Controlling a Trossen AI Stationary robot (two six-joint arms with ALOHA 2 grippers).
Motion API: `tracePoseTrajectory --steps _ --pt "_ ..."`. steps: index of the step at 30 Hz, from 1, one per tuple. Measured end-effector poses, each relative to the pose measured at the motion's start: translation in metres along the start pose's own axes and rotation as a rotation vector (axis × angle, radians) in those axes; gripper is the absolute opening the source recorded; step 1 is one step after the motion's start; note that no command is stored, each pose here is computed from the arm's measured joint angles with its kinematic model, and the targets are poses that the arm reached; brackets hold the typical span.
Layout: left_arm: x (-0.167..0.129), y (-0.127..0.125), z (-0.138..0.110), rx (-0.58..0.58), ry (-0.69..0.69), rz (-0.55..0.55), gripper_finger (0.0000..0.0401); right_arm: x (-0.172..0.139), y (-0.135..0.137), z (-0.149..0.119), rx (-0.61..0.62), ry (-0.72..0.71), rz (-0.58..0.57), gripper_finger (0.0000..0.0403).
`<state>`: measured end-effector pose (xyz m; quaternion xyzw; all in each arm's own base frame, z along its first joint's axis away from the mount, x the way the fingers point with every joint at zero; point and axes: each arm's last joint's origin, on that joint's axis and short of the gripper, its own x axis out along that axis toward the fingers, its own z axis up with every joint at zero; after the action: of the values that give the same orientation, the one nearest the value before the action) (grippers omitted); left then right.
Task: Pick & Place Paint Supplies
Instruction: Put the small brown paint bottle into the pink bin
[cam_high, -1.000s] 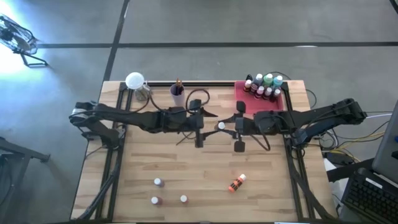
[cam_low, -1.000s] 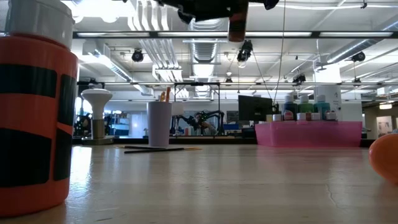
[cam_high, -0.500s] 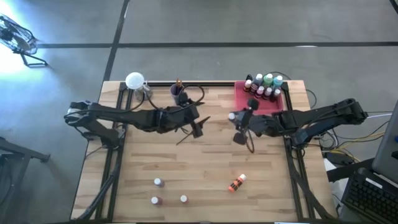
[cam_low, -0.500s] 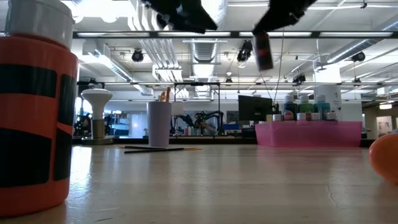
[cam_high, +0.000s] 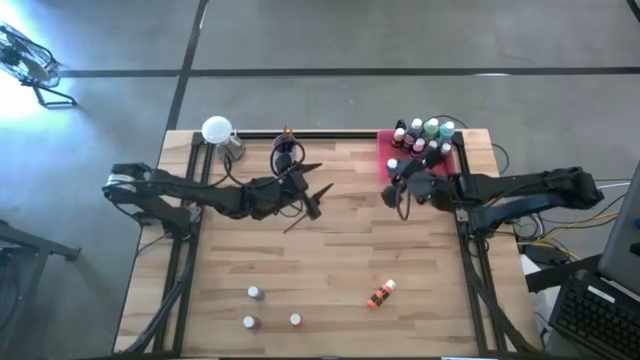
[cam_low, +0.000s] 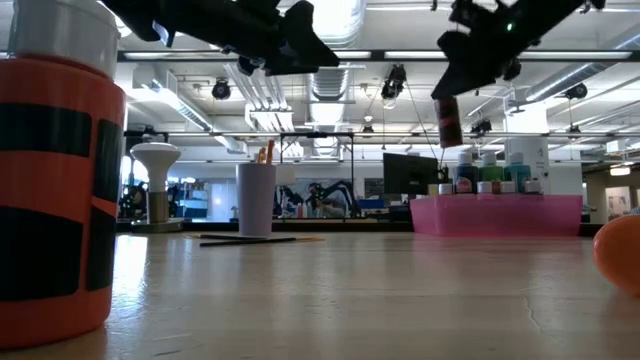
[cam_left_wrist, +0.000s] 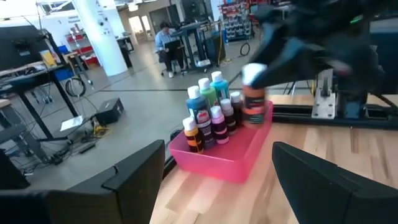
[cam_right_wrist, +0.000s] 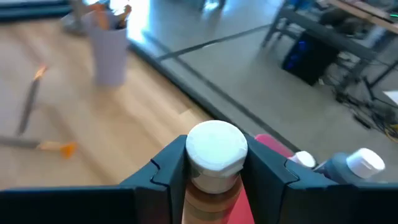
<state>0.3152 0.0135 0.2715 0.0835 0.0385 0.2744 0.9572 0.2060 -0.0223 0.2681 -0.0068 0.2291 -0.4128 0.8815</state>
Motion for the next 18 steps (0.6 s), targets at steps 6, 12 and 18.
tracePoseTrajectory --steps 6,12,18 --pt "0.000 0.000 0.000 0.025 0.003 -0.001 0.0300 0.032 -0.030 -0.017 0.154 -0.096 -0.153 0.0113" --pt "0.000 0.001 -0.001 0.029 0.005 0.002 0.0300 0.055 -0.054 -0.031 0.229 -0.087 -0.238 0.0116" --pt "0.002 0.003 -0.001 0.029 0.007 0.009 0.0300 0.072 -0.063 -0.042 0.252 -0.066 -0.268 0.0114"
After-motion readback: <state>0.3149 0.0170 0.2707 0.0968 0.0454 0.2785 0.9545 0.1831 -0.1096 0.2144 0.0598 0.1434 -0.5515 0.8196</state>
